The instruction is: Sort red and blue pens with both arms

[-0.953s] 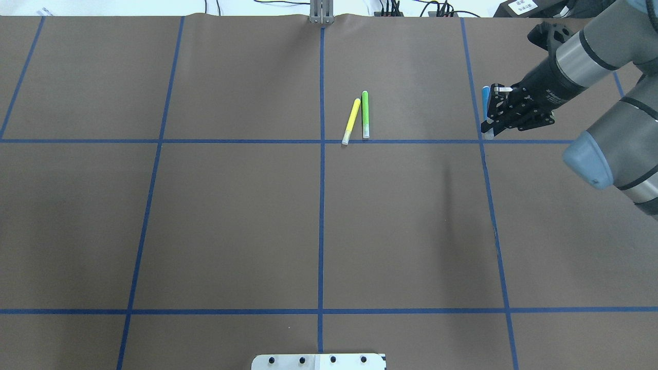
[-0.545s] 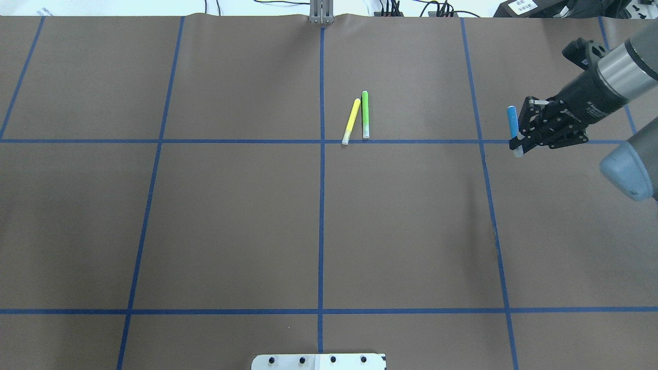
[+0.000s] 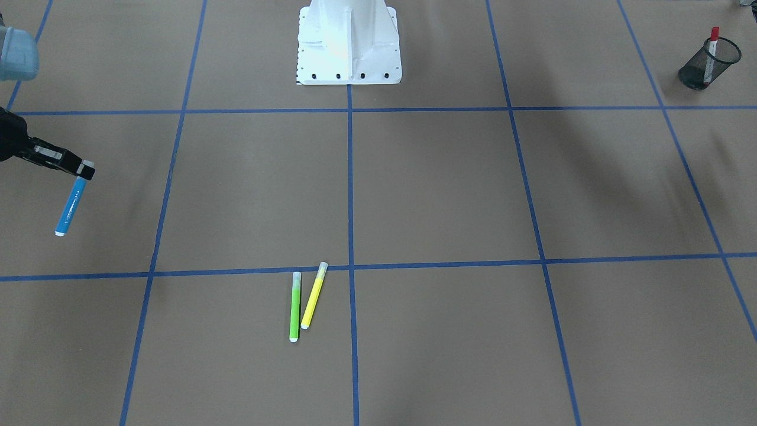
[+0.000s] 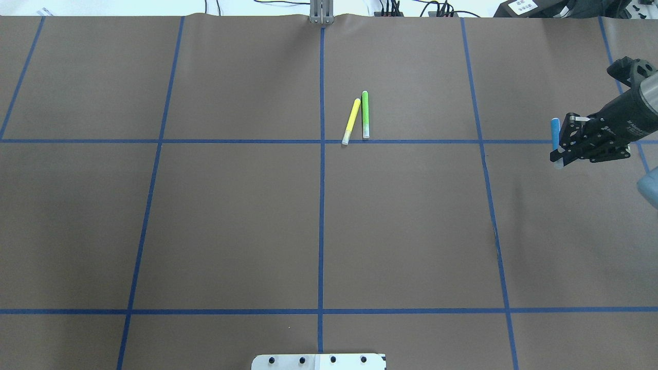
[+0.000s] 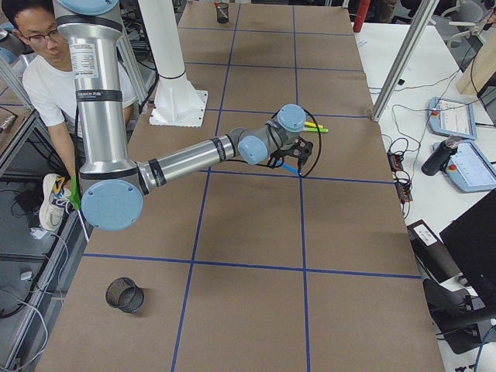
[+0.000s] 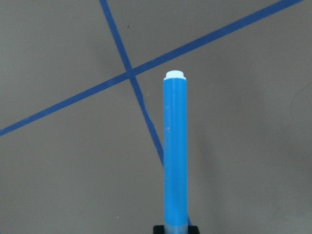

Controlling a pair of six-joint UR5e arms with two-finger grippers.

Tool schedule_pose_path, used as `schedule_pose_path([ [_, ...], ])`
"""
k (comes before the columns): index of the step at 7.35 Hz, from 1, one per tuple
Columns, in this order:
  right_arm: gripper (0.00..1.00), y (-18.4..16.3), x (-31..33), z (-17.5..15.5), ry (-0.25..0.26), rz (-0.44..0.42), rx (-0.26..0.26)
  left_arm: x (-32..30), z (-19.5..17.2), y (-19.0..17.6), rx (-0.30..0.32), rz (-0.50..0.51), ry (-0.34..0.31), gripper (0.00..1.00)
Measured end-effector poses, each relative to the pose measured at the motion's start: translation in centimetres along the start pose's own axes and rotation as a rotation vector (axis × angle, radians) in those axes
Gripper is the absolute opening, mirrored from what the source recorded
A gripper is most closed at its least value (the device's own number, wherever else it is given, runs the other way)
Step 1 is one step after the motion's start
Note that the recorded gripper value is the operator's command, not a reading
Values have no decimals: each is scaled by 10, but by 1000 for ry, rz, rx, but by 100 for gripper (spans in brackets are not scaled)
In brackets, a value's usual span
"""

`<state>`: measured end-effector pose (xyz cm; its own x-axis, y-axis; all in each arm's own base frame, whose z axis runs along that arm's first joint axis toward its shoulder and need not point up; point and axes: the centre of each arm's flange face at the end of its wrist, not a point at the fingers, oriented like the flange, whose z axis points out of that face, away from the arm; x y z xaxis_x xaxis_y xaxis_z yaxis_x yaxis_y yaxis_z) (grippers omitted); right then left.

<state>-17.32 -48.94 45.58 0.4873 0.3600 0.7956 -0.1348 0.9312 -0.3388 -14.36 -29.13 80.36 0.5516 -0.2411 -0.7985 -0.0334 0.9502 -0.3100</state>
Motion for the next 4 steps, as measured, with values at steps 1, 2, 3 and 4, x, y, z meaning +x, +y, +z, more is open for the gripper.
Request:
schedule_pose_path([
  [1, 0, -12, 17, 1, 33, -33, 38, 6, -8, -12, 70, 26, -36, 100],
  [2, 0, -30, 41, 0, 62, -75, 62, 16, -19, -26, 141, 36, -64, 100],
  [3, 0, -48, 71, -2, 91, -113, 71, 33, -31, -43, 200, 37, -79, 100],
  [4, 0, -63, 100, -5, 130, -147, 72, 58, -45, -65, 243, 33, -73, 100],
])
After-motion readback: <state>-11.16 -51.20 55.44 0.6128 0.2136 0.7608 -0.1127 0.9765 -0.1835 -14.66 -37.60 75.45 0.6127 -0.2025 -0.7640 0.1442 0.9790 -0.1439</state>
